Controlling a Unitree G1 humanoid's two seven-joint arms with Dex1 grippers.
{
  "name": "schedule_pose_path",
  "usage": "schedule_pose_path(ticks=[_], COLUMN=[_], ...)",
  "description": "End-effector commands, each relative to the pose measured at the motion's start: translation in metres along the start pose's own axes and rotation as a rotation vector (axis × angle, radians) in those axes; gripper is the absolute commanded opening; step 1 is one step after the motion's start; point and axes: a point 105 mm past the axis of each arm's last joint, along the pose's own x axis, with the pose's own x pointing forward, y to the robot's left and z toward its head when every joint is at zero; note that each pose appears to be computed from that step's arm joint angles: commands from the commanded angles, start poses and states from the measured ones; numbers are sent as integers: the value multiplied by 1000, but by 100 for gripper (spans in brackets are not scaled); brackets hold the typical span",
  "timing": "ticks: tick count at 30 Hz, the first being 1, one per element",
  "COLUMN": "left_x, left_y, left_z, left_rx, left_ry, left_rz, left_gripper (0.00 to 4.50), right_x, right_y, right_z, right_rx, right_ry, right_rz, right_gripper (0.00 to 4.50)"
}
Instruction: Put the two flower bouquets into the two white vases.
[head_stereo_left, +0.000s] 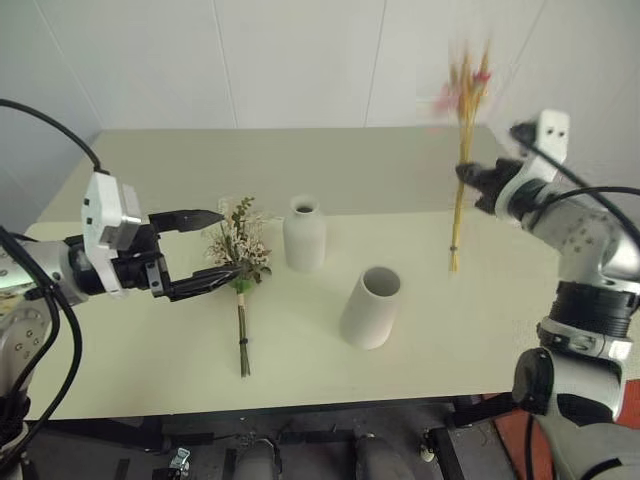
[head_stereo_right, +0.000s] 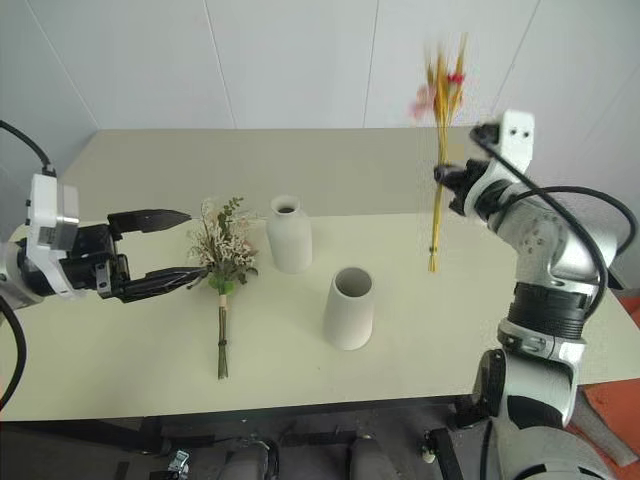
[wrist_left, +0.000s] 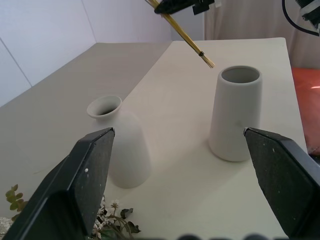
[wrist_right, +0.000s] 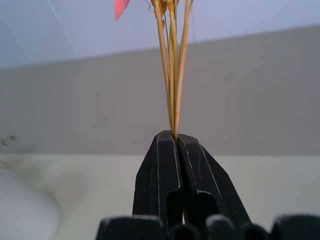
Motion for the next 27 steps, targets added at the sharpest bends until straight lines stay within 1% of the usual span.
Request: schedule_pose_path(ticks=[1, 4, 7, 10, 14, 20, 27], left_x=[0, 0, -1, 0, 1, 3, 2], left_y=[1, 1, 1, 1, 3, 3, 3], left_z=[8, 8, 8, 8, 7, 7, 8], left_rx=[40, 40, 40, 38, 35, 35, 35], left_ry=[-20, -18, -16, -14, -10, -9, -2], left_rz=[-7, -12, -14, -14, -14, -19, -15], left_gripper=[450, 450, 450, 450, 450, 450, 450], right_x=[-17, -28, -39, -51, -63, -61, -59], right_y=[31, 53, 70, 86, 107, 113, 114], right_z=[42, 54, 61, 57, 42, 24, 13], right_rx=[55, 76, 91, 68, 27, 7, 18], right_ry=[-189, -243, -265, -252, -233, -230, -223], right_rz=[157, 271, 372, 476, 588, 591, 599], right_gripper=[2, 2, 2, 2, 2, 2, 2])
